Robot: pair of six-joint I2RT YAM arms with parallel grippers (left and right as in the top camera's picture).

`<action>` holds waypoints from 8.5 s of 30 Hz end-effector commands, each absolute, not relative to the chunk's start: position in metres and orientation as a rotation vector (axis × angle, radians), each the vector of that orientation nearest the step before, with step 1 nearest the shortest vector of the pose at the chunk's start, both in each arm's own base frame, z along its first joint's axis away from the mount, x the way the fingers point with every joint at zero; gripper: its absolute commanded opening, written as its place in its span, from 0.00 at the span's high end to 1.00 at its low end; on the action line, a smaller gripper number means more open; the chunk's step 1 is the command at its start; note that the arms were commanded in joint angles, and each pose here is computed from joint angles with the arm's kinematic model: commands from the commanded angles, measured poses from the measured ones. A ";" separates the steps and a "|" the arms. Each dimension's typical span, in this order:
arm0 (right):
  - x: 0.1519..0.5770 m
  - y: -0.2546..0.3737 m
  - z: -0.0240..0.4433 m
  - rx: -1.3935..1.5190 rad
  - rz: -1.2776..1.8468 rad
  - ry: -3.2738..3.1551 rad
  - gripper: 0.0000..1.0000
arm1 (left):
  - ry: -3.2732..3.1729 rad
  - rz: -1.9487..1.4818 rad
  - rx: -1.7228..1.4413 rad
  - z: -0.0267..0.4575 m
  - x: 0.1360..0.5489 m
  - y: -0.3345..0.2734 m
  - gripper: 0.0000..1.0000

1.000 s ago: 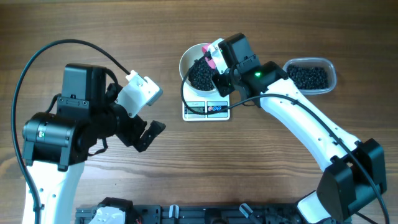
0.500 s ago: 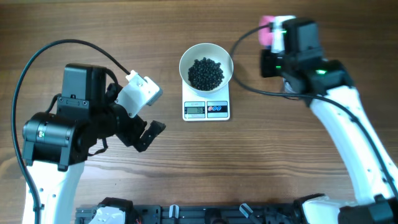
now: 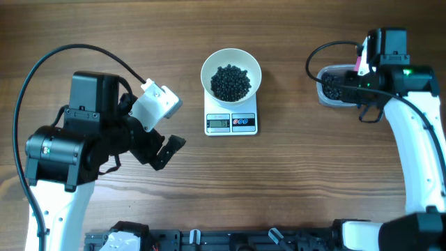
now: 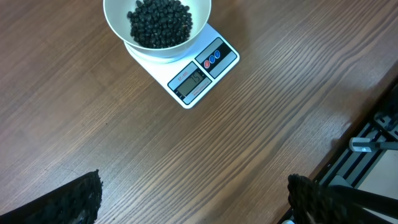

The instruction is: Scoop item into bowl and weigh 150g on scale

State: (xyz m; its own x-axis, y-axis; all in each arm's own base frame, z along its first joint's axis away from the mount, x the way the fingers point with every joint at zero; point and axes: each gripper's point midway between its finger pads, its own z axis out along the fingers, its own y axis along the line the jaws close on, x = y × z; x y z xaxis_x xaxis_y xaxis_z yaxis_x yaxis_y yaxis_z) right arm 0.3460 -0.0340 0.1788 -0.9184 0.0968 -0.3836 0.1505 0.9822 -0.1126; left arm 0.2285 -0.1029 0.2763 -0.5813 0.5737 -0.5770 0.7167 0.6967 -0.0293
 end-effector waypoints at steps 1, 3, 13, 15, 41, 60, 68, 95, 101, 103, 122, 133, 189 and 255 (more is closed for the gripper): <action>0.354 -0.038 0.160 0.114 -0.245 2.801 0.96 | 2.338 -0.352 0.991 0.283 0.229 -0.103 0.00; 0.357 -0.038 0.148 0.106 -0.249 2.830 0.96 | 2.338 -0.352 0.992 0.283 0.229 -0.103 0.00; 0.370 -0.034 0.096 0.079 -0.227 2.944 0.96 | 2.338 -0.352 0.991 0.283 0.229 -0.103 0.00; 0.374 -0.032 0.090 0.057 -0.206 2.947 0.96 | 2.338 -0.352 0.992 0.283 0.229 -0.103 0.00; 0.374 -0.002 0.086 -0.136 0.409 2.908 0.96 | 2.338 -0.352 0.991 0.283 0.229 -0.103 0.00; 0.348 0.019 0.048 -0.192 0.642 2.986 0.96 | 2.338 -0.352 0.991 0.283 0.229 -0.103 0.00; 0.353 0.018 0.049 -0.144 0.733 2.941 0.96 | 2.338 -0.352 0.991 0.283 0.229 -0.103 0.00; 0.354 -0.035 0.079 0.238 1.071 2.700 0.96 | 2.338 -0.352 0.991 0.283 0.229 -0.103 0.00; 0.356 -0.035 0.089 0.221 1.149 2.618 0.96 | 2.338 -0.352 0.991 0.283 0.229 -0.103 0.00; 0.356 -0.035 0.092 0.225 1.171 2.601 0.96 | 2.338 -0.352 0.991 0.283 0.229 -0.103 0.00; 0.351 -0.017 0.116 0.181 1.362 2.475 0.96 | 2.338 -0.352 0.991 0.283 0.229 -0.103 0.00; 0.356 -0.002 0.149 0.149 1.480 2.328 0.96 | 2.338 -0.352 0.991 0.283 0.229 -0.103 0.00; 0.363 0.192 0.175 -0.559 1.068 2.451 0.96 | 2.338 -0.352 0.991 0.283 0.229 -0.103 0.00; 0.379 0.180 0.133 -0.878 0.069 2.478 0.96 | 2.338 -0.352 0.991 0.283 0.229 -0.103 0.00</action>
State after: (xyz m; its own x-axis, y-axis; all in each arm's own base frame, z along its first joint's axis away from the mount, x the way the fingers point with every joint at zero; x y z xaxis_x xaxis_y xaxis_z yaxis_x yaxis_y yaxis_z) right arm 0.3813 0.1828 0.1277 -0.6979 -0.5279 -0.4839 -0.5801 0.8130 -0.0503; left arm 0.2285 -0.1029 0.2763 -0.5813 0.5737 -0.5770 0.7167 0.6967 -0.0293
